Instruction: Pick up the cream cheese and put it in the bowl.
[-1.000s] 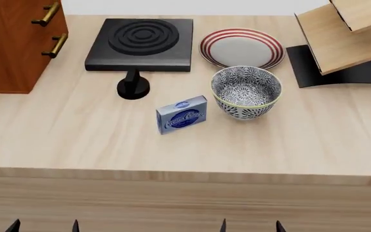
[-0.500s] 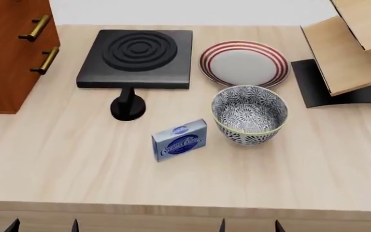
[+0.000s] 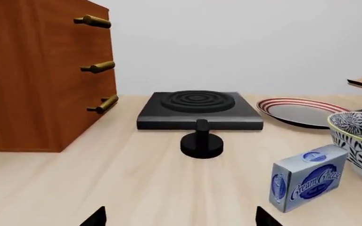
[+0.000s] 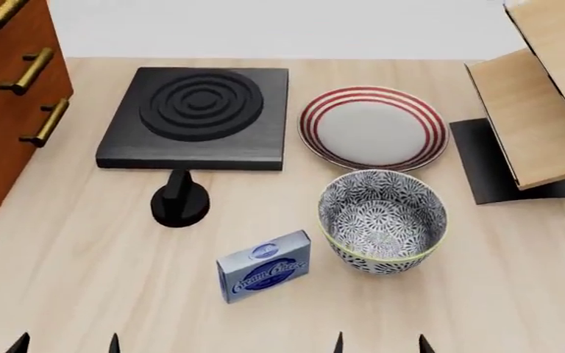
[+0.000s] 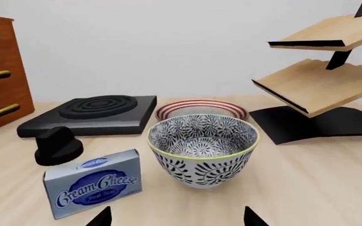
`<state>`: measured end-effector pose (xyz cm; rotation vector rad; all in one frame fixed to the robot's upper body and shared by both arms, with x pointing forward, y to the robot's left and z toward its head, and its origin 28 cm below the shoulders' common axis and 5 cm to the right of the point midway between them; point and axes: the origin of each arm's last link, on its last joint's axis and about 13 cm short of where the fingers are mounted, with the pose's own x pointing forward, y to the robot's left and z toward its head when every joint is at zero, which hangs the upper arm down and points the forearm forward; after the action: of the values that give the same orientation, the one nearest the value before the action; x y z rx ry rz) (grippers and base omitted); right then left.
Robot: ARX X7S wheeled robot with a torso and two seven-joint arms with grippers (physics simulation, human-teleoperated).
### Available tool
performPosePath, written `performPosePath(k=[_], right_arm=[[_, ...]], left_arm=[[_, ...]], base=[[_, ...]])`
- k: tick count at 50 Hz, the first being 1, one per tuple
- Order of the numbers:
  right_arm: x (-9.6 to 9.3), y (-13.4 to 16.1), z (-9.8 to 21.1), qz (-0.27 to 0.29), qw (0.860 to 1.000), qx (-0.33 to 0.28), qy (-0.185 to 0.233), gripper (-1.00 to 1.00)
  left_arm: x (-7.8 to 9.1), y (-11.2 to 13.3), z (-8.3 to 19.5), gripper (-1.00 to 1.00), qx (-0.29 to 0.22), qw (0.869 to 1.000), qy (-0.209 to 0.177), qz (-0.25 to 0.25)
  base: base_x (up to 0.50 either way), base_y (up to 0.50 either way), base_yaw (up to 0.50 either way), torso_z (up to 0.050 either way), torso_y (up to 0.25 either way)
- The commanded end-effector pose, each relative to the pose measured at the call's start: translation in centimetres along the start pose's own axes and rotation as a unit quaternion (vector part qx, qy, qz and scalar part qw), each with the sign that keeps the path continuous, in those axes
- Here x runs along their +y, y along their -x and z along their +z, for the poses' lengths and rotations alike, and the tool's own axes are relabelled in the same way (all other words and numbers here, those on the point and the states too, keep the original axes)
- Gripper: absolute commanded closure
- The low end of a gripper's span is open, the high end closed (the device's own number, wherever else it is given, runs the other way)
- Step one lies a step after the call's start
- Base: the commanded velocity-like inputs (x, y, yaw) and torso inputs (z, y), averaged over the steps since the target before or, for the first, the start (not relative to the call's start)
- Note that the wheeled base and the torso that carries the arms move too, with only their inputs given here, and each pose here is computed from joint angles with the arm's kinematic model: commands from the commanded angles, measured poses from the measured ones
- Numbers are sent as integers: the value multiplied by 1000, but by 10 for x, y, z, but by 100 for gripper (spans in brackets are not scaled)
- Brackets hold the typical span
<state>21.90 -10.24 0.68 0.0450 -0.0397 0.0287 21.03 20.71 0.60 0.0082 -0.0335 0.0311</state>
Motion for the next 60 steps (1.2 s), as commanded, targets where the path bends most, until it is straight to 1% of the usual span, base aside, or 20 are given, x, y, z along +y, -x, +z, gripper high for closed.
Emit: performPosePath(k=[1,26,60], right_arm=[[-1,0,0,0,1000,0,-2,-100],[-1,0,0,-1,1000,0,-3,-100],[-1,0,0,0,1000,1,-2,-100]], left_arm=[[0,0,0,-100,0,1000,-1,1],[0,0,0,-100,-2,1000,1,2],[0,0,1,-100,-2,1000,1,1]], base=[[180,-137,0,0,0],[80,-157,0,0,0],[72,-84,0,0,0]])
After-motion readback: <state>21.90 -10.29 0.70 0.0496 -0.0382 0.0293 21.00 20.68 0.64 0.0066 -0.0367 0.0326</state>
